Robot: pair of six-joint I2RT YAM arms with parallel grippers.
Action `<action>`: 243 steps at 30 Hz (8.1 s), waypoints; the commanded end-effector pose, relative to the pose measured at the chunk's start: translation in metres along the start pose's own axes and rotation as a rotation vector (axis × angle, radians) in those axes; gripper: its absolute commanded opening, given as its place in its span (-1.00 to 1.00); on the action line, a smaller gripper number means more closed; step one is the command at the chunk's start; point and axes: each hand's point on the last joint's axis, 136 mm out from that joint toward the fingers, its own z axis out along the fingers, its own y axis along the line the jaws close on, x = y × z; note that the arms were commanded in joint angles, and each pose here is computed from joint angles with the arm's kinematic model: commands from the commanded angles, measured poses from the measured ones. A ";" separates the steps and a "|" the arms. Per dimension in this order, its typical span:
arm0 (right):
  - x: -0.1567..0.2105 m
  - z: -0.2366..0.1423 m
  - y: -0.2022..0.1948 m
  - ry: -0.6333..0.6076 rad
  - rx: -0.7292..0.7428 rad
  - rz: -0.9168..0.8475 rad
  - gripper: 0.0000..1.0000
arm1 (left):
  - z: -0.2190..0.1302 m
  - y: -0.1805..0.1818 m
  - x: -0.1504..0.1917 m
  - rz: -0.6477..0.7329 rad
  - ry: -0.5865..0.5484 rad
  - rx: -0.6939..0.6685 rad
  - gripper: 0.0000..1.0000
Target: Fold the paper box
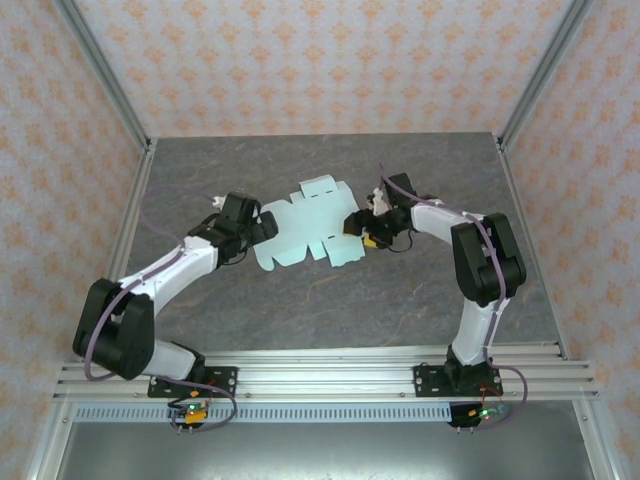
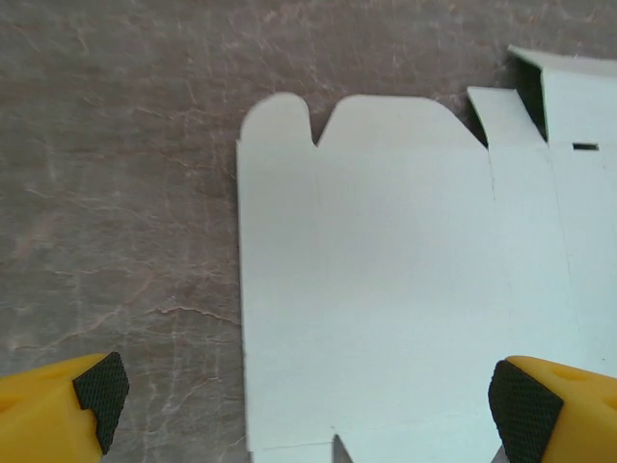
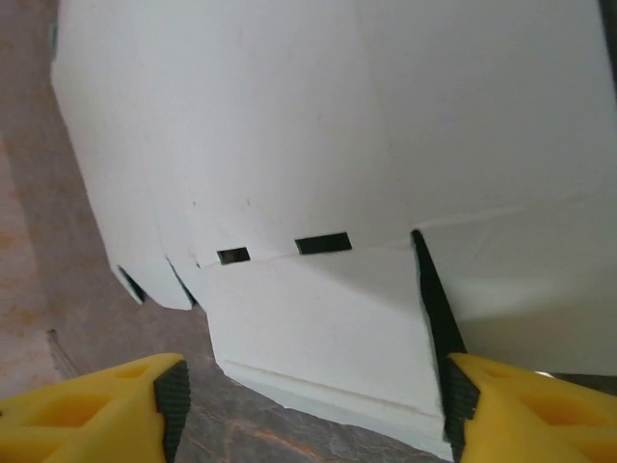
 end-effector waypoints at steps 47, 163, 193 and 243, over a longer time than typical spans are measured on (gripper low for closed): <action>0.003 0.024 0.037 0.036 -0.249 -0.053 -0.96 | 0.008 -0.030 -0.024 -0.061 0.066 0.072 1.00; -0.060 -0.008 0.017 0.164 0.193 -0.654 0.29 | 0.008 -0.131 0.040 0.552 0.853 0.877 -1.00; -0.077 -0.049 0.010 -0.284 0.249 -0.448 -0.98 | 0.026 -0.055 -0.056 0.175 0.129 0.394 0.99; 0.016 0.008 0.096 -0.211 0.263 -0.555 0.64 | 0.018 -0.088 -0.016 0.154 0.036 0.584 -1.00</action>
